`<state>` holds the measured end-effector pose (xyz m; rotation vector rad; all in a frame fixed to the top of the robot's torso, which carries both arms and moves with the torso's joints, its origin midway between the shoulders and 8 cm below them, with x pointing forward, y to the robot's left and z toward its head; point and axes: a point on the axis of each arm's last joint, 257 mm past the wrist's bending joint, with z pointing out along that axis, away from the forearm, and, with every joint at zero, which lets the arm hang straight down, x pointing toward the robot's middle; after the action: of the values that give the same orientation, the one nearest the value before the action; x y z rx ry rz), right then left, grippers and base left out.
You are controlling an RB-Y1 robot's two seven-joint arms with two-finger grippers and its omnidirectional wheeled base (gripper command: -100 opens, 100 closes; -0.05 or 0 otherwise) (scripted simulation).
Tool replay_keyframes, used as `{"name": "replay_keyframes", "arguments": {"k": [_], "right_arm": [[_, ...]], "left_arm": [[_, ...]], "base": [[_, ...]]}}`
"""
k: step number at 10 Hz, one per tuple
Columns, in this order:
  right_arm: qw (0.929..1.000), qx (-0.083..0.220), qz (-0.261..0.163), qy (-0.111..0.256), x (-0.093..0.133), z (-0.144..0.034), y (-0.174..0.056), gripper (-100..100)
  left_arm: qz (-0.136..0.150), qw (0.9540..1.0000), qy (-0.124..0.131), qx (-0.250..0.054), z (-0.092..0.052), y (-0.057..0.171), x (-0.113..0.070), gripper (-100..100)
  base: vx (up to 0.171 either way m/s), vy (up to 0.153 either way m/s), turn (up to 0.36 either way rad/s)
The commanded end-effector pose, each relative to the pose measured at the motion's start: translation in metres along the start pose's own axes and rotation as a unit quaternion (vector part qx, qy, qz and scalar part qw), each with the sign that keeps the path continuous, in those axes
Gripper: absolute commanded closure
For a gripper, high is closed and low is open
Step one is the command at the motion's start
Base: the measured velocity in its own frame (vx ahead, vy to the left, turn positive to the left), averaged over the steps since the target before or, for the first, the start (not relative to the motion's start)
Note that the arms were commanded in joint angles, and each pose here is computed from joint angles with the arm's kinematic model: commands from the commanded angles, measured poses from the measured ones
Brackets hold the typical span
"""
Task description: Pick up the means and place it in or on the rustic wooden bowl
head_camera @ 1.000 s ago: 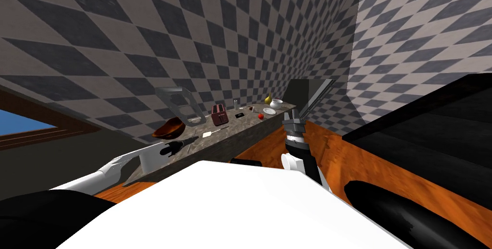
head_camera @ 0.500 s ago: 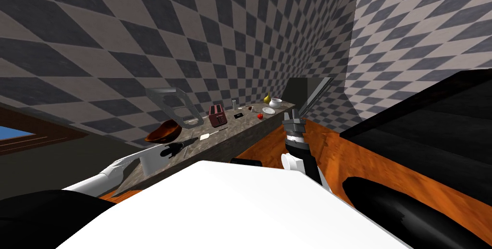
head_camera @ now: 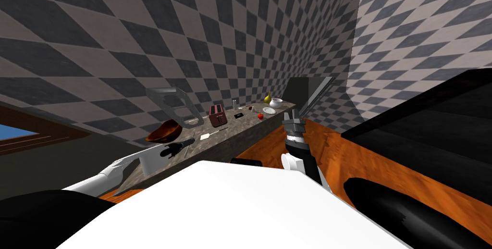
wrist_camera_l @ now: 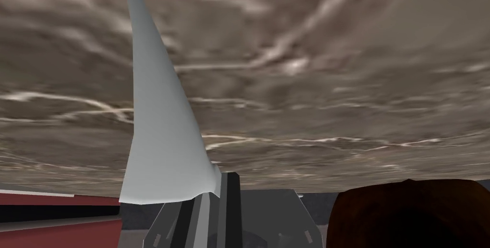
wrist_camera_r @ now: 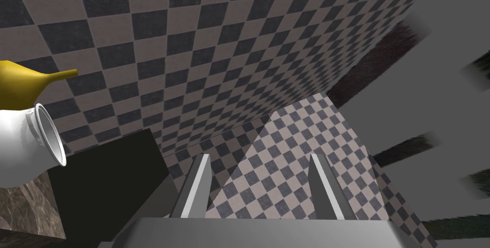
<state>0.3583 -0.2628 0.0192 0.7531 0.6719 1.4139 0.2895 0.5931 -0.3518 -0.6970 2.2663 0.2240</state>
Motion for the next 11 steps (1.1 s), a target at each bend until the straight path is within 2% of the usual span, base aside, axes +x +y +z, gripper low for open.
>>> {"name": "replay_keyframes", "arguments": {"k": [1,2,5,6,7,11], "right_arm": [[1.0000,0.000,0.000,0.000,0.000,0.000,0.000,0],[1.0000,0.000,0.000,0.000,0.000,0.000,0.000,0],[1.0000,0.000,0.000,0.000,0.000,0.000,0.000,0],[1.0000,0.000,0.000,0.000,0.000,0.000,0.000,0],[1.0000,0.000,0.000,0.000,0.000,0.000,0.000,0],[1.0000,0.000,0.000,0.000,0.000,0.000,0.000,0]], "left_arm": [[0.000,1.0000,0.000,0.000,0.000,0.000,0.000,0],[0.004,1.0000,0.000,0.008,-0.005,-0.010,-0.006,100],[0.007,0.9999,0.000,0.010,-0.006,-0.012,-0.009,100],[0.007,0.9999,0.000,0.010,-0.006,-0.012,-0.009,0],[0.011,0.9999,-0.001,0.012,-0.006,-0.014,-0.020,100],[0.019,0.9997,0.006,0.016,-0.004,-0.020,-0.032,100]], "base": [[0.000,0.000,0.000],[-0.019,-0.016,0.082],[-0.022,-0.020,0.041],[0.000,0.000,0.000],[-0.051,0.004,-0.072],[-0.115,0.008,-0.074]]}}
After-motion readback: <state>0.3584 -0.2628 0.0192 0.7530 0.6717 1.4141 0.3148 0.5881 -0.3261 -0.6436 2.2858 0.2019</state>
